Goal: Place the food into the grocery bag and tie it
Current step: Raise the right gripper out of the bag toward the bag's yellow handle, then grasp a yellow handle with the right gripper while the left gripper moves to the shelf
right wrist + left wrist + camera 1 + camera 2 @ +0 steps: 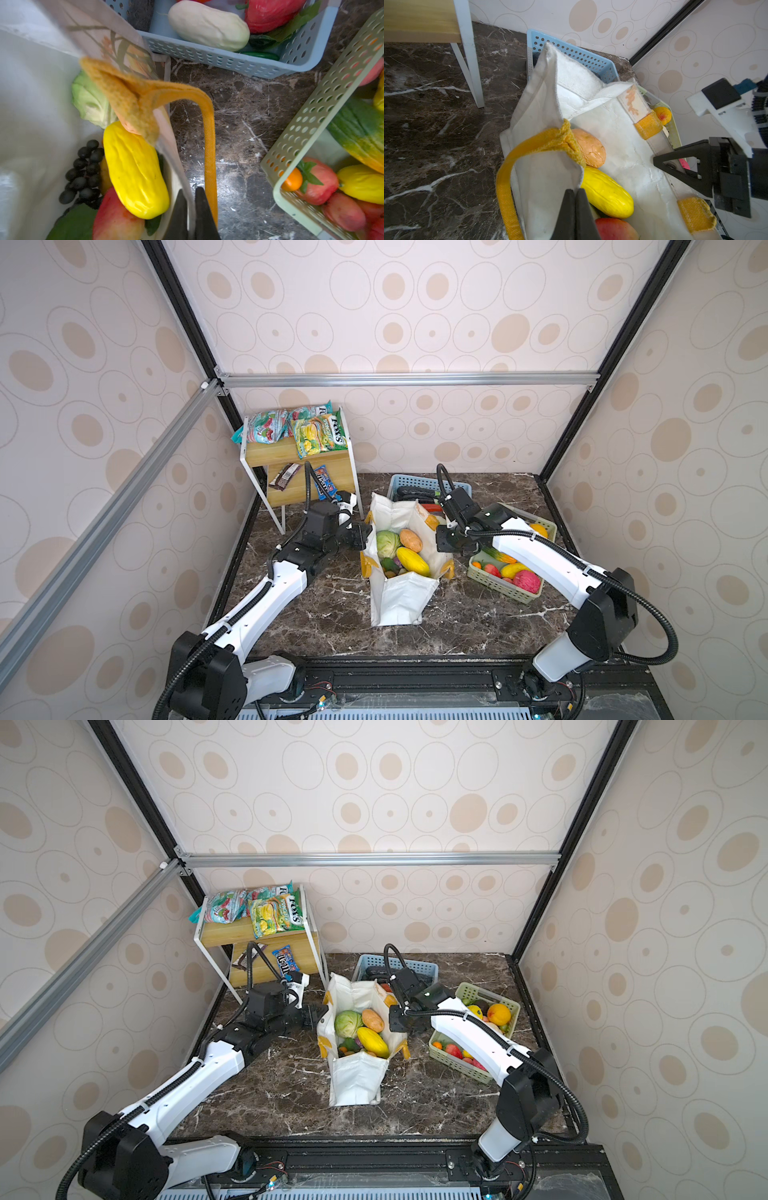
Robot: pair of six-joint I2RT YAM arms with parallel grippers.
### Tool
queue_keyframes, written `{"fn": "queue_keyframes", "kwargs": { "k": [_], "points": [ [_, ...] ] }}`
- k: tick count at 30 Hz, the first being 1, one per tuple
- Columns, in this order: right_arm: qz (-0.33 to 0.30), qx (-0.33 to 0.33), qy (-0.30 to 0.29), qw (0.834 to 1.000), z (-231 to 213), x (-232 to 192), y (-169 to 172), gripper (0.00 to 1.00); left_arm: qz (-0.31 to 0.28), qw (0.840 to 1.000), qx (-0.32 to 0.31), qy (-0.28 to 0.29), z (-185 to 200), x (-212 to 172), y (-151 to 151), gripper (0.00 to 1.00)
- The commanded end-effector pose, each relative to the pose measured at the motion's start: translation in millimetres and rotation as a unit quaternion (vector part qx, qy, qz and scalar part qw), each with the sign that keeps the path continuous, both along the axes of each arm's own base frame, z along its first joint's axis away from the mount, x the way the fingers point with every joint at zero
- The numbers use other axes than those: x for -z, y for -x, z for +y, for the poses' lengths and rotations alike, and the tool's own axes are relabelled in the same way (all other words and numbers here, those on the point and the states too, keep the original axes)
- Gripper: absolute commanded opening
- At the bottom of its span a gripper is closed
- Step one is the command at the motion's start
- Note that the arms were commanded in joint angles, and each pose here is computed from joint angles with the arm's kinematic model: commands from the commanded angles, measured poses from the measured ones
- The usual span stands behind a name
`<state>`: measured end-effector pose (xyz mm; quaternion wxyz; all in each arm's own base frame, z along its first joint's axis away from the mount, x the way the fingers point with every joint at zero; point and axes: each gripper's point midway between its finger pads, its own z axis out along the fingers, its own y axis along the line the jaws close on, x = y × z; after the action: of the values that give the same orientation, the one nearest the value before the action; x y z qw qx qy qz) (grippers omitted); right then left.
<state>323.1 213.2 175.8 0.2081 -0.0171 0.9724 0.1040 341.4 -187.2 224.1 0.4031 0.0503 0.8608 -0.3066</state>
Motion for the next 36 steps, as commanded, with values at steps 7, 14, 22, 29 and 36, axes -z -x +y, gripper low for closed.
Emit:
{"fn": "queue_keyframes", "kwargs": {
  "k": [7, 14, 22, 29, 36],
  "points": [
    [-0.046, 0.010, -0.022, 0.999, -9, -49, -8, 0.00, -0.014, 0.999, 0.027, 0.020, -15, -24, 1, 0.00],
    [-0.041, 0.005, -0.037, 0.998, -4, -50, -10, 0.00, -0.012, 1.000, -0.014, -0.025, 2, -20, -3, 0.05],
    [-0.015, 0.006, -0.034, 0.999, -2, -31, -7, 0.00, -0.024, 0.993, -0.070, -0.089, 32, -46, -17, 0.63],
    [-0.020, 0.003, -0.044, 0.999, -2, -36, -4, 0.00, -0.044, 0.985, -0.139, -0.097, 72, -81, -28, 0.83],
    [-0.020, -0.004, -0.050, 0.999, 0, -37, -2, 0.00, -0.024, 0.959, -0.245, -0.138, 129, -73, -43, 0.82]
  ]
}}
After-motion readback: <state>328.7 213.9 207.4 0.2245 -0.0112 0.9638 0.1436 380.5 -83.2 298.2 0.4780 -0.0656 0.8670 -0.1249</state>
